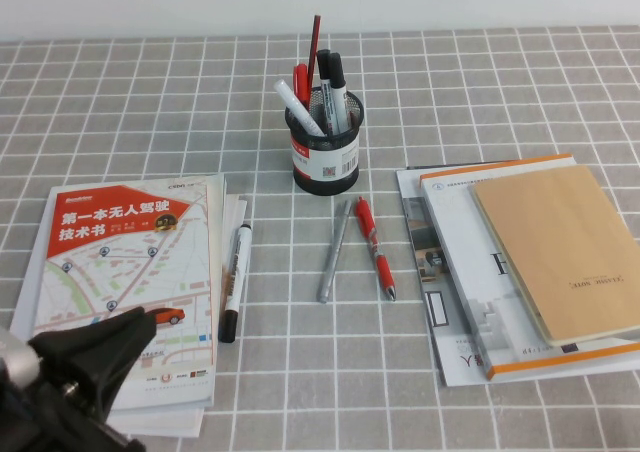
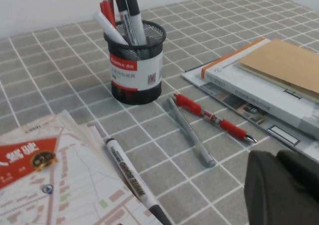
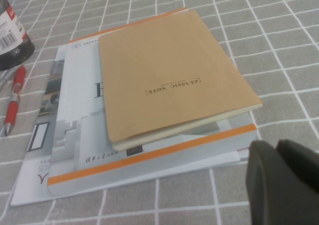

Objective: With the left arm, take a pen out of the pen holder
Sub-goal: 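Take a marker out of the pen holder and lay it on the table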

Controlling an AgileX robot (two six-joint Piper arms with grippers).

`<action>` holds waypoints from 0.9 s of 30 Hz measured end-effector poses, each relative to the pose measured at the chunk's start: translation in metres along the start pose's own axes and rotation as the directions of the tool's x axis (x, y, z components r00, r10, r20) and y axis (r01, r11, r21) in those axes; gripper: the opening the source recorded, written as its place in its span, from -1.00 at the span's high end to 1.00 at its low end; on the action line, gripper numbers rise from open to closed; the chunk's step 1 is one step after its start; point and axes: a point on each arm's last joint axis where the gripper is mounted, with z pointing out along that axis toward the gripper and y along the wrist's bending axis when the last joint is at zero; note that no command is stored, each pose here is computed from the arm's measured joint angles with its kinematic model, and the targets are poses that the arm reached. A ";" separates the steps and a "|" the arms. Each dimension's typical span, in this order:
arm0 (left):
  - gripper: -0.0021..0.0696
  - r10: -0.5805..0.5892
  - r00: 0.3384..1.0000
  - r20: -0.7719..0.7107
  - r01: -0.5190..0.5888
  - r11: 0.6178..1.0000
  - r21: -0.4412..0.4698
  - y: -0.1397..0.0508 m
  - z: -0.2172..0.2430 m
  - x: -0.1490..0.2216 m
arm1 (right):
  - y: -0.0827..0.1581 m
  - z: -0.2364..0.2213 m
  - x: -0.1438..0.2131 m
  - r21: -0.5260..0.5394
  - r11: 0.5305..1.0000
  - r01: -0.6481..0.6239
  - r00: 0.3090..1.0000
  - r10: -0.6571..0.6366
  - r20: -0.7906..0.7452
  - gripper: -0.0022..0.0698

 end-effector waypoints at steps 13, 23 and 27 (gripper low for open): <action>0.94 -0.237 0.968 -0.083 0.216 0.953 -0.212 0.005 -0.051 0.020 | 0.000 0.000 0.000 -0.003 1.000 -0.007 1.000 0.007 0.000 0.97; 0.94 -0.165 0.983 0.079 0.183 0.869 -0.459 0.012 -0.070 0.058 | 0.000 0.000 0.000 -0.004 1.000 -0.009 1.000 0.009 0.000 0.97; 0.94 -0.145 0.985 0.097 0.174 0.861 -0.478 0.016 -0.063 0.071 | 0.000 0.000 0.000 -0.004 1.000 -0.009 1.000 0.009 0.000 0.97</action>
